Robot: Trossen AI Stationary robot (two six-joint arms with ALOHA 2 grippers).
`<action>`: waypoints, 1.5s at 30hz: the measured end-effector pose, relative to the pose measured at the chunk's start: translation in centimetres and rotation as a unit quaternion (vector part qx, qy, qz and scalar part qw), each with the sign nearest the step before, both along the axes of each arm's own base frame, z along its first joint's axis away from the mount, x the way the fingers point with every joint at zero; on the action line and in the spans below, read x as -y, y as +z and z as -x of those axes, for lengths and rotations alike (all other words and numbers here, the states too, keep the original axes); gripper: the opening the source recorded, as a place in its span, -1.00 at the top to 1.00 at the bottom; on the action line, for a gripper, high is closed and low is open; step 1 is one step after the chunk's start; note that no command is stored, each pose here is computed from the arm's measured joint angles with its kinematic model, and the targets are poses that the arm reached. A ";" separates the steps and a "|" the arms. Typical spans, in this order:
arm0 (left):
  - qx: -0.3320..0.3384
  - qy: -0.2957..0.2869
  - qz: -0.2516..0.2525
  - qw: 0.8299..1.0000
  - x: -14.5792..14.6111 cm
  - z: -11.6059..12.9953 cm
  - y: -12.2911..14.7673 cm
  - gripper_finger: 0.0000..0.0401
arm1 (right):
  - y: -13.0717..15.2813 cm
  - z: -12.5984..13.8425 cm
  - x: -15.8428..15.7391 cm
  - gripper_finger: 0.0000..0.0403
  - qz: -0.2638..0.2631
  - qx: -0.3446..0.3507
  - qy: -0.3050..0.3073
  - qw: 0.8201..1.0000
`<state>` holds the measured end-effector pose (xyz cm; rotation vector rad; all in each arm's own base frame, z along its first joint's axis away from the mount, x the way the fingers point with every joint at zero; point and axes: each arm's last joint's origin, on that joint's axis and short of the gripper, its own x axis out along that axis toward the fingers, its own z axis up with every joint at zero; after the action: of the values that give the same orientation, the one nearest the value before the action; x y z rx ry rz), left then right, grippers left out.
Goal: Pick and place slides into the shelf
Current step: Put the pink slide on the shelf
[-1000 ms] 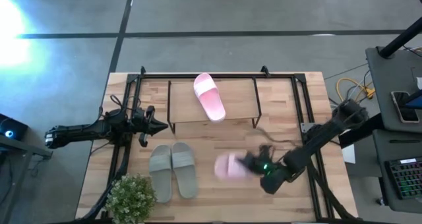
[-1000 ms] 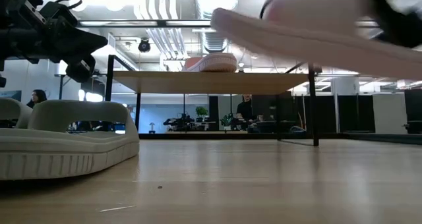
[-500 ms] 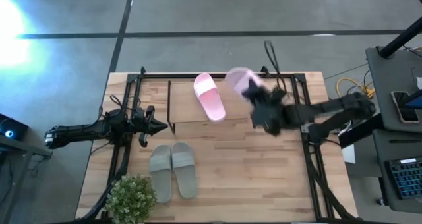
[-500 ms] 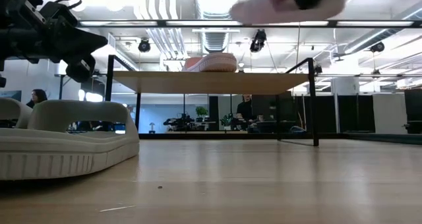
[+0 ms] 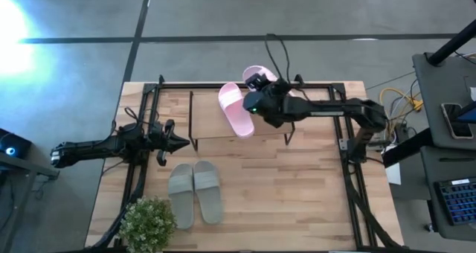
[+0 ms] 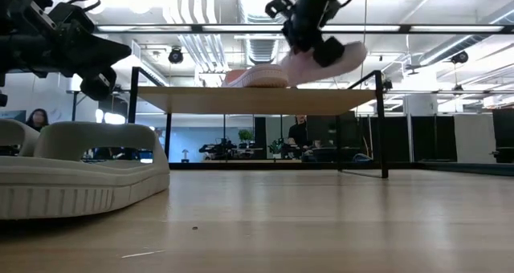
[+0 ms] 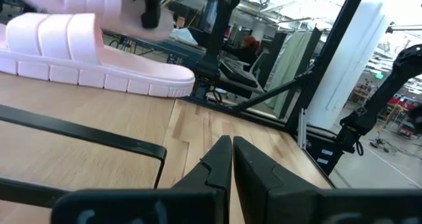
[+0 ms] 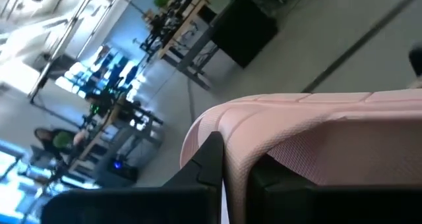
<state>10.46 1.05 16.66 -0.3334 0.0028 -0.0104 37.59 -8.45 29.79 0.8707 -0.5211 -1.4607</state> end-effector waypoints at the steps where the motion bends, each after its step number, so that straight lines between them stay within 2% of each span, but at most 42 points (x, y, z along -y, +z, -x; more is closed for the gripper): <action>1: 0.000 0.000 0.000 1.000 0.0 0.0 0.0 1.00 | -0.5 -0.3 0.1 0.91 -0.006 0.017 -0.003 1.000; 5: 0.000 0.000 0.000 1.000 0.0 0.0 0.0 1.00 | -1.8 -1.1 0.2 0.81 -0.016 0.053 -0.011 0.998; 14: 0.000 0.000 0.000 1.000 0.0 0.0 0.0 1.00 | -2.0 -1.3 0.1 0.37 -0.039 0.000 0.029 0.999; 17: 0.000 0.000 0.000 1.000 0.0 0.0 0.0 1.00 | -1.5 -1.2 -0.1 0.23 -0.066 -0.016 0.073 0.995; 21: 0.000 0.000 0.000 1.000 0.0 0.0 0.0 1.00 | -0.7 -1.3 -0.2 0.11 -0.076 -0.078 0.134 0.985; 24: -0.001 0.000 0.000 1.000 0.0 0.0 0.0 1.00 | -0.2 -1.5 -0.5 0.07 -0.087 -0.115 0.189 0.971; 28: -0.001 0.000 0.000 1.000 0.0 0.0 0.0 1.00 | 0.4 -1.8 -0.7 0.04 -0.091 -0.190 0.271 0.939; 31: 0.000 0.000 0.000 1.000 0.0 0.0 0.0 1.00 | 0.2 -1.5 -0.8 0.04 -0.109 -0.211 0.279 0.930; 37: 0.000 0.000 0.000 1.000 0.0 0.0 0.0 1.00 | -0.9 -0.2 -1.0 0.04 -0.169 -0.227 0.249 0.926; 45: 0.000 0.000 0.000 1.000 0.0 0.0 0.0 1.00 | -0.6 0.9 -1.3 0.04 -0.204 -0.253 0.266 0.907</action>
<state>10.47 1.05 16.66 -0.3334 0.0030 -0.0108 36.73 -7.12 29.23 0.8227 0.4074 -1.2230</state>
